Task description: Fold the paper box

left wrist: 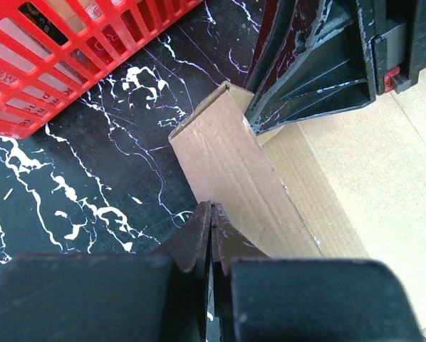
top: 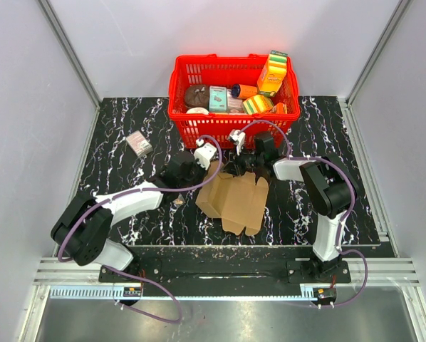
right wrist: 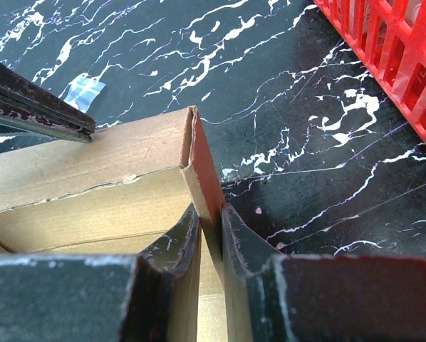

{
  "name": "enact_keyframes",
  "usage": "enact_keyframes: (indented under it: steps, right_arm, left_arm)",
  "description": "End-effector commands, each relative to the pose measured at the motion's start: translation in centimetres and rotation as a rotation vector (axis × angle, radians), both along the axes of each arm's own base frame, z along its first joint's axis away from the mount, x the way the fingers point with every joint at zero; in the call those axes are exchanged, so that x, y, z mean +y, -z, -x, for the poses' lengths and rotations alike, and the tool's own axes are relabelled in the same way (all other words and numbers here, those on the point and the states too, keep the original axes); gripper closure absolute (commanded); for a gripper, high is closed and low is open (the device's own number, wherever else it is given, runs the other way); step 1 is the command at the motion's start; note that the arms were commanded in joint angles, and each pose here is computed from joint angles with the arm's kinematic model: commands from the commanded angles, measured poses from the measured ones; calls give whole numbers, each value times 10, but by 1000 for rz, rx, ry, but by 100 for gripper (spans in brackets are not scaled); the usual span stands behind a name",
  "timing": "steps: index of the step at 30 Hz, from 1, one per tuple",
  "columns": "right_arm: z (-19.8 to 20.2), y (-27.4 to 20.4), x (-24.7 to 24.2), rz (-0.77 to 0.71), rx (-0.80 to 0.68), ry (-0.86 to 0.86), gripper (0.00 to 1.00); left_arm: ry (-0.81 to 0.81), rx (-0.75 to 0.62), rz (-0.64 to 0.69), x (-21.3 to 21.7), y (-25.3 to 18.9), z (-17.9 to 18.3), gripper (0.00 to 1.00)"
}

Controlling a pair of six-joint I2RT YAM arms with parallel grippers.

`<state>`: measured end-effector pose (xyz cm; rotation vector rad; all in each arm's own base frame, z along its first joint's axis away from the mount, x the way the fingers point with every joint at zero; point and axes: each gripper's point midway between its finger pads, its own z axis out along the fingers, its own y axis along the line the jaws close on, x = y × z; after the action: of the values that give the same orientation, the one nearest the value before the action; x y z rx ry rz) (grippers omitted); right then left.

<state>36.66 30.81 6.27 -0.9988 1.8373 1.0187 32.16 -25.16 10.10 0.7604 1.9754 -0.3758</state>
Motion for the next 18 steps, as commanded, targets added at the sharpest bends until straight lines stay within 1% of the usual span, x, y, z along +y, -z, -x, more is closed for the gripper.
enact_keyframes:
  steps: [1, 3, 11, 12, 14, 15, 17, 18]
  right_arm:
    - [-4, -17, 7, -37, -31, -29, 96]
    - [-2, -20, 6, -45, -39, -23, 100]
    - [13, -41, -6, -23, -46, 17, 100]
    - [17, -40, -8, -3, -30, 22, 100]
    - [23, -49, -7, 15, -46, 15, 100]
    - [29, -43, -11, 51, -13, 21, 100]
    - [35, -51, -6, 84, -26, 3, 100]
    - [42, -41, -12, 139, 13, 20, 100]
  left_arm:
    - [32, -26, 37, -13, -14, -5, 100]
    - [32, -27, 40, -14, -15, -5, 100]
    - [4, -58, 48, -7, -23, -6, 100]
    - [3, -63, 55, -7, -25, -7, 100]
    - [11, -66, 66, -8, -27, -6, 100]
    - [16, -64, 72, -9, -28, -5, 100]
    - [25, -61, 77, -10, -28, -3, 100]
    - [26, -61, 81, -11, -28, -4, 100]
